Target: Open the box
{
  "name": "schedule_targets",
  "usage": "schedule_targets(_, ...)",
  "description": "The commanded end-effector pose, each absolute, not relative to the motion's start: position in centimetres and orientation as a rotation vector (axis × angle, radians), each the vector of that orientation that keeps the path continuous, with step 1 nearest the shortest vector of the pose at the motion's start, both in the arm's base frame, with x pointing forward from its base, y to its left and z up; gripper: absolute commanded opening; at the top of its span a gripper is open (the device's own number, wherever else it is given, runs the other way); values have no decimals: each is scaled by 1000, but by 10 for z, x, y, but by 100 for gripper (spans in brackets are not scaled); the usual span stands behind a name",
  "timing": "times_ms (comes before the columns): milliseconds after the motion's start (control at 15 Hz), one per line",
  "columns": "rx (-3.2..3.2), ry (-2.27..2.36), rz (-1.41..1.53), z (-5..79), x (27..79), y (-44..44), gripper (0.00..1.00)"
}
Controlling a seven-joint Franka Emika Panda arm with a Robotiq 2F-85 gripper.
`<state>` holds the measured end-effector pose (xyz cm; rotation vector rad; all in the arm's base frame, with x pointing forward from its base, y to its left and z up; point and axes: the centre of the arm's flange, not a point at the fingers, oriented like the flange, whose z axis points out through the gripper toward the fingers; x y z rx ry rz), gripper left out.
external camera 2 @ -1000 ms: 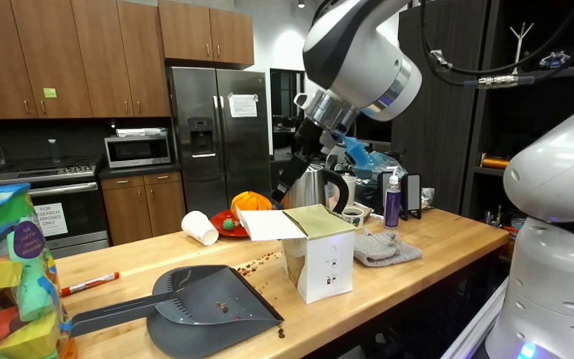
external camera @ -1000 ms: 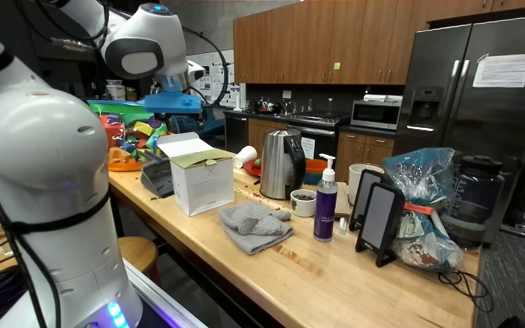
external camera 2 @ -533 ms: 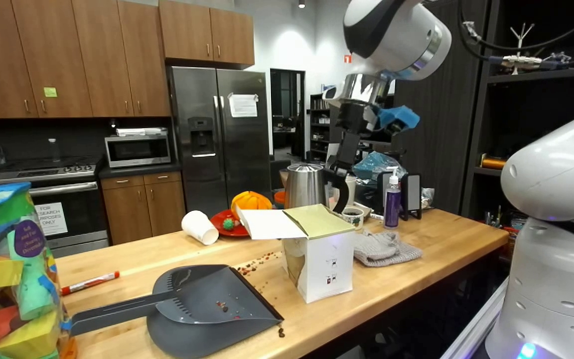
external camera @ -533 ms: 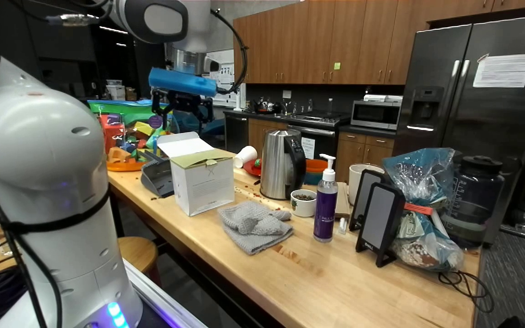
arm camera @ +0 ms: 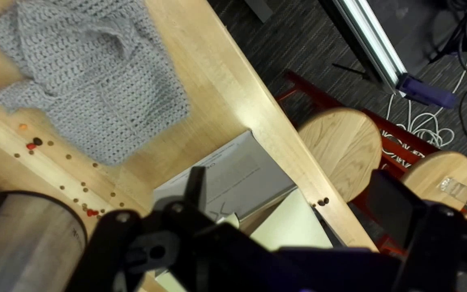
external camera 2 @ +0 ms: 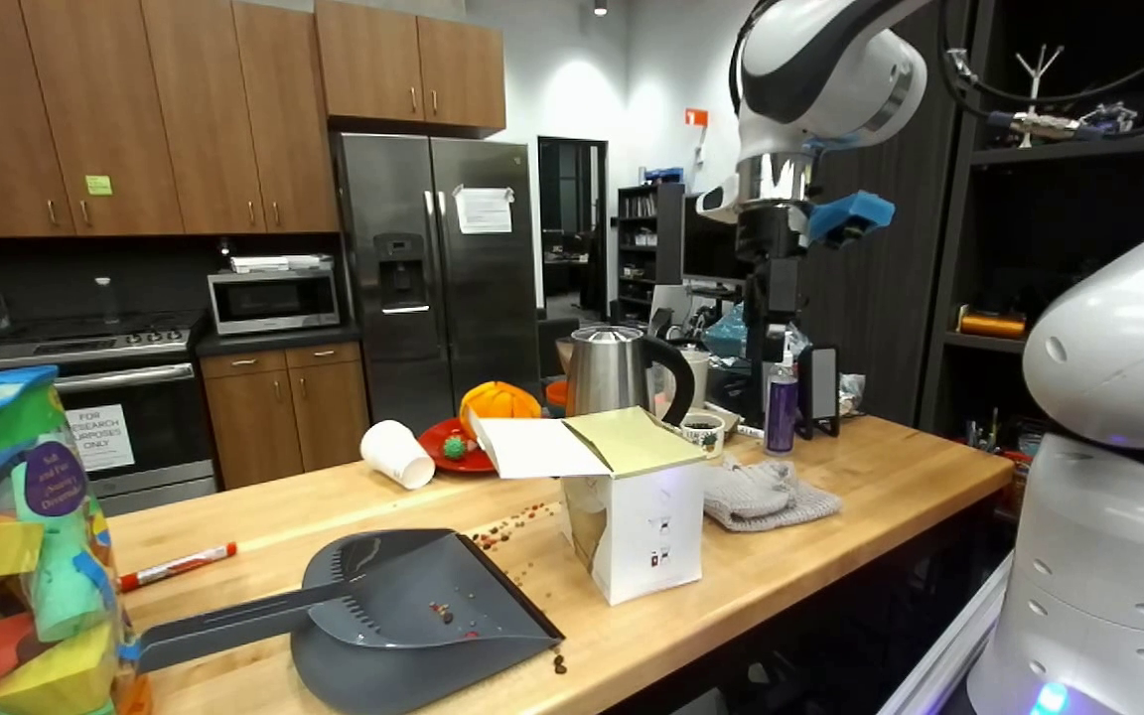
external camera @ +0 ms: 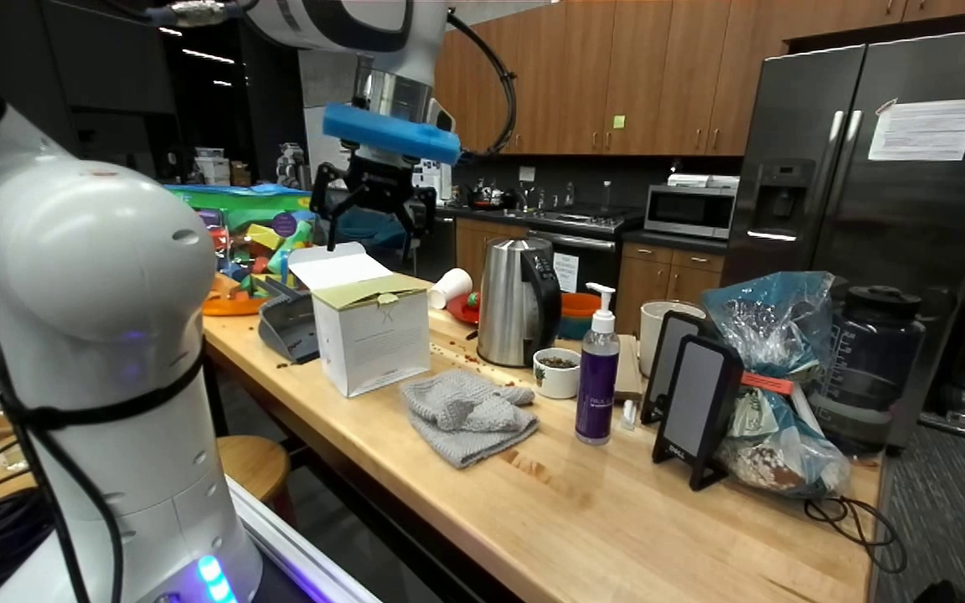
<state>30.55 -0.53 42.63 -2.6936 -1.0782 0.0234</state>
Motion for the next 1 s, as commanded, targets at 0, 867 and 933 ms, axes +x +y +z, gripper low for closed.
schedule_targets(0,-2670,-1061,109,419,330,-25,100)
schedule_targets(867,-2640,-1015,174,393,334,-37,100)
schedule_targets(933,-2640,-1016,174,394,334,-37,100)
